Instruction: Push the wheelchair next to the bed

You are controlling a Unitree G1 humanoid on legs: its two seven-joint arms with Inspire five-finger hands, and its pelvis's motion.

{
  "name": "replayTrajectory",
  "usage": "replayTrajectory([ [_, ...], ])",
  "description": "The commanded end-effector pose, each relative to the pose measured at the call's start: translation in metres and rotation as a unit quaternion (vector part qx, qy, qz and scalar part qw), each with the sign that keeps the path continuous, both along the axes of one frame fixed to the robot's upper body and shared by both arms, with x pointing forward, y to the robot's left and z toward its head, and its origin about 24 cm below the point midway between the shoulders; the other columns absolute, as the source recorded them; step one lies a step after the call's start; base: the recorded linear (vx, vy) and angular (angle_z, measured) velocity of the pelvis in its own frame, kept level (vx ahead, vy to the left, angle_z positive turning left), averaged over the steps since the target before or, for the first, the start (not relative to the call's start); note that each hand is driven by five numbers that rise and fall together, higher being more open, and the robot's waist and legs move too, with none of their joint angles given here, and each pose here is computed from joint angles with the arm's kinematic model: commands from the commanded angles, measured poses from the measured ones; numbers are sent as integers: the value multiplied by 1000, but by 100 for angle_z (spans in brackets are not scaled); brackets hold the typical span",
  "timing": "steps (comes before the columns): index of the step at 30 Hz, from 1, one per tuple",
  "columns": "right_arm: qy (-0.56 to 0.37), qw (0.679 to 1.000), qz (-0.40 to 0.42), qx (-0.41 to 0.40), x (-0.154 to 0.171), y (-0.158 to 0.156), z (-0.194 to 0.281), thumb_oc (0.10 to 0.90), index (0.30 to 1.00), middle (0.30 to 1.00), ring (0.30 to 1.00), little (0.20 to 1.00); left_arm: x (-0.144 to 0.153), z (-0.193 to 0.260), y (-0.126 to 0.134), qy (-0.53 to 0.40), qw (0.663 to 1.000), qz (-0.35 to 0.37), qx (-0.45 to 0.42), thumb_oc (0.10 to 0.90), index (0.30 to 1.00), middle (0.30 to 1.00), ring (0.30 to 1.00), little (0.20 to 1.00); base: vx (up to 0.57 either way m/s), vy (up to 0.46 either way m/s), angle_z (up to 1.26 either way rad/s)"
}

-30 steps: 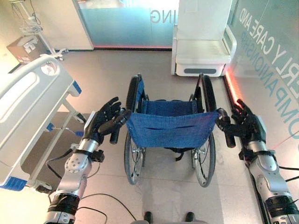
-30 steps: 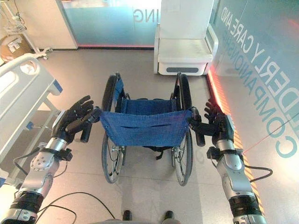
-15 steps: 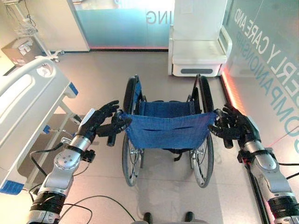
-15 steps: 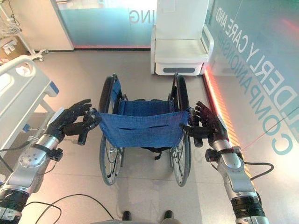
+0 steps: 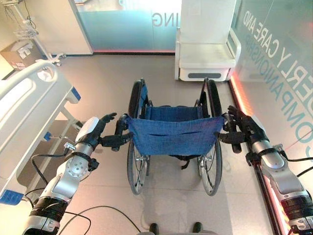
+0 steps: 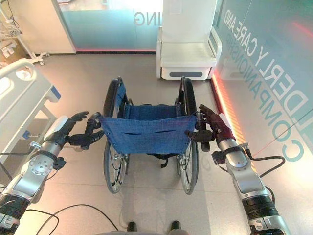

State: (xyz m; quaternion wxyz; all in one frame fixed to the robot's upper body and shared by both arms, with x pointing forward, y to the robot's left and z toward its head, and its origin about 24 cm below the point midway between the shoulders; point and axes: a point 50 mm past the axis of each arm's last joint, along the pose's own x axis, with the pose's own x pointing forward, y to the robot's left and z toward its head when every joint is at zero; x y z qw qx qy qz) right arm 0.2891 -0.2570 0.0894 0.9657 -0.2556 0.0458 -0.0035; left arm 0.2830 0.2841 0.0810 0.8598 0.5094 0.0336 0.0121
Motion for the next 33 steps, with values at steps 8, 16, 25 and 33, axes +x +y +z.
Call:
replayTrajectory([
  [8,22,982,-83,-167,6,-24,5,800,900,900,900,900,12,13,27,24,997,73,3,800,900,900,900,900,0,0,0],
  [16,40,972,-153,-175,9,-24,-1,800,900,900,900,900,17,-8,23,90,990,95,-61,800,900,900,900,900,-3,-1,1],
  [25,143,952,-172,-207,13,-28,-13,800,900,900,900,900,21,-16,32,136,976,130,-109,800,900,900,900,900,-4,15,-3],
  [33,318,932,-139,-102,10,-24,-48,800,900,900,900,900,32,-9,34,140,977,123,-100,800,900,900,900,900,0,0,0],
])
